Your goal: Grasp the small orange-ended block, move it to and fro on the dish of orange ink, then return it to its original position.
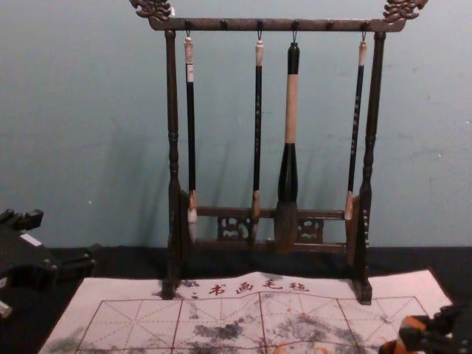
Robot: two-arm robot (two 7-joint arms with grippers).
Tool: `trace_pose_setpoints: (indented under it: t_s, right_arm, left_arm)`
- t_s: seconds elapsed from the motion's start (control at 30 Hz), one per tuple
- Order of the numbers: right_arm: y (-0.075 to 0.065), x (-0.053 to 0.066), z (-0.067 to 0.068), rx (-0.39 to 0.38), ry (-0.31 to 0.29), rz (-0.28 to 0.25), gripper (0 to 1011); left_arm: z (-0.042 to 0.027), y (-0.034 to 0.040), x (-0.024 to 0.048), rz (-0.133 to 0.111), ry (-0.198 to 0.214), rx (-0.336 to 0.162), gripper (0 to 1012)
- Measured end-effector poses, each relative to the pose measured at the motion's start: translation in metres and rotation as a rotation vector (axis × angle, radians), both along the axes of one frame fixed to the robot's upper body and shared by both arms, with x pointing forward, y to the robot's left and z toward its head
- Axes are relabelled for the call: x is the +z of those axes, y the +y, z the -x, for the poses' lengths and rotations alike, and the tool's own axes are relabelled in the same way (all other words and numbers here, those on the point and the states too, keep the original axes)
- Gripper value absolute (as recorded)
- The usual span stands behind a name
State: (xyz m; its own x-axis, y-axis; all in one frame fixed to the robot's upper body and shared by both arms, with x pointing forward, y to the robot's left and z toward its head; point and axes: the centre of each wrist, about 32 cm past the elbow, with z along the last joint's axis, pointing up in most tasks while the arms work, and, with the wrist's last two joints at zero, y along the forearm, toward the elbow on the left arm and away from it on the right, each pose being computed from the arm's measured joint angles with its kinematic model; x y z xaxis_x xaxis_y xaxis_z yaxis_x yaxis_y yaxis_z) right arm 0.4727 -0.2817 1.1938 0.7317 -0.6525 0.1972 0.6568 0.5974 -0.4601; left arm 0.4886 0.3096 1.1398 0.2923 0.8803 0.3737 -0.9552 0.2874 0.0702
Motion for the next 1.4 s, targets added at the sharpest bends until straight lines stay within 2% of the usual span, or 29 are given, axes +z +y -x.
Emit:
trace_pose_setpoints:
  t_s: [0.3, 1.0, 1.1, 1.17, 1.2, 1.23, 1.4]
  right_arm:
    - [0.0001, -0.0041, -0.0015, 0.001, 0.02, 0.0, 105]
    - [-0.0002, -0.0044, -0.0019, 0.0, 0.024, 0.001, 107]
    - [-0.0002, -0.0043, -0.0019, 0.0, 0.023, 0.001, 155]
    - [-0.0002, -0.0043, -0.0019, 0.0, 0.023, 0.001, 237]
    - [-0.0002, -0.0042, -0.0019, 0.0, 0.023, 0.001, 237]
    - [-0.0002, -0.0042, -0.0019, 0.0, 0.023, 0.0, 295]
    - [-0.0001, -0.0041, -0.0019, 0.0, 0.022, 0.0, 458]
  left_arm:
    - [0.0, 0.0, 0.0, 0.0, 0.0, 0.0, 1001]
    - [0.0, 0.0, 0.0, 0.0, 0.0, 0.0, 1001]
    - [0.0, 0.0, 0.0, 0.0, 0.0, 0.0, 1001]
    - [0.0, 0.0, 0.0, 0.0, 0.0, 0.0, 1001]
    - [0.0, 0.0, 0.0, 0.0, 0.0, 0.0, 1002]
    - [0.0, 0.0, 0.0, 0.0, 0.0, 0.0, 1001]
    - [0.0, 0.0, 0.0, 0.0, 0.0, 0.0, 1001]
